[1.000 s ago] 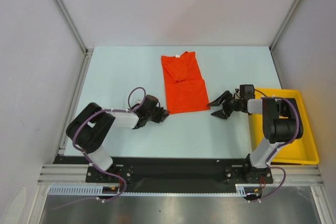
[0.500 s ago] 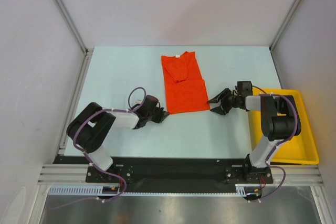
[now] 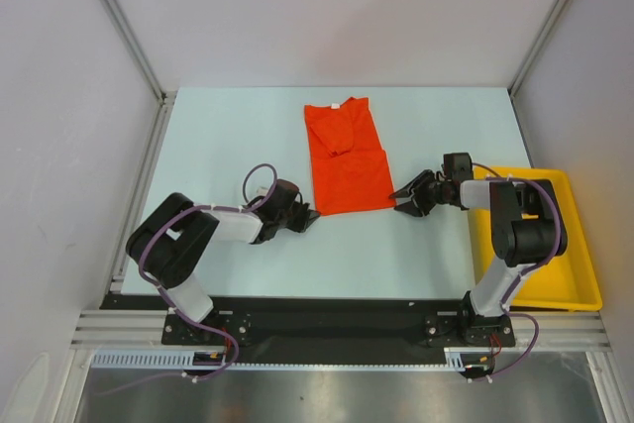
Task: Fold and stack the t-shirts
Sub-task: Fold the tshirt
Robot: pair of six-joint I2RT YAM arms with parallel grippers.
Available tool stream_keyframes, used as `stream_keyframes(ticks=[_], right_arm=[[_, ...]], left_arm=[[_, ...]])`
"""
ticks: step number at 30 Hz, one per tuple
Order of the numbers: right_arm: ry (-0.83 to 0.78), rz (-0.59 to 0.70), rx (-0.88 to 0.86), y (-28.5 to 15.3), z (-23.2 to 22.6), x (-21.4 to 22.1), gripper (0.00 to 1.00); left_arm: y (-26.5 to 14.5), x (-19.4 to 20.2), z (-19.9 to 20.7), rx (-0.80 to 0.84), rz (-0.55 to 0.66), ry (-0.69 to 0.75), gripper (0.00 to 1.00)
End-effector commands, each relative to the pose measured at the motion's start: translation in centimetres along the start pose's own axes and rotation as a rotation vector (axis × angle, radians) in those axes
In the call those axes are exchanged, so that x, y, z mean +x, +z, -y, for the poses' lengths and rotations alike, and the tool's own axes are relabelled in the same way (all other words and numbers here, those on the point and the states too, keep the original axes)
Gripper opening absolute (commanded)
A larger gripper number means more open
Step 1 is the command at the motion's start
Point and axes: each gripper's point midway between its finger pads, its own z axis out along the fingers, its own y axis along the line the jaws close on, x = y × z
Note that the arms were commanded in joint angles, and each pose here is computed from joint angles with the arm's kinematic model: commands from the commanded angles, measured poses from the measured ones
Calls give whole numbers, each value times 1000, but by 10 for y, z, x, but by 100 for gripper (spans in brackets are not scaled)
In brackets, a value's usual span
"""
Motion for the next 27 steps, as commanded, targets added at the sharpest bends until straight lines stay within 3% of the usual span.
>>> stream_keyframes(ticks=[1, 5, 9, 14, 21, 27], right_arm=[[27, 68, 142, 14, 37, -12, 46], [55, 45, 157, 19, 44, -8, 44], [71, 64, 179, 18, 50, -9, 22], [9, 54, 189, 14, 44, -5, 1], [-195, -39, 127, 0, 21, 23, 0], [-334, -102, 134, -11, 12, 56, 0]], left_arm=[[4, -8, -27, -74, 30, 41, 0], [3, -8, -31, -74, 28, 40, 0], [5, -7, -35, -79, 17, 41, 0], [3, -7, -29, -69, 12, 75, 0], [-21, -11, -15, -56, 32, 240, 0], [-51, 3, -32, -37, -11, 252, 0]])
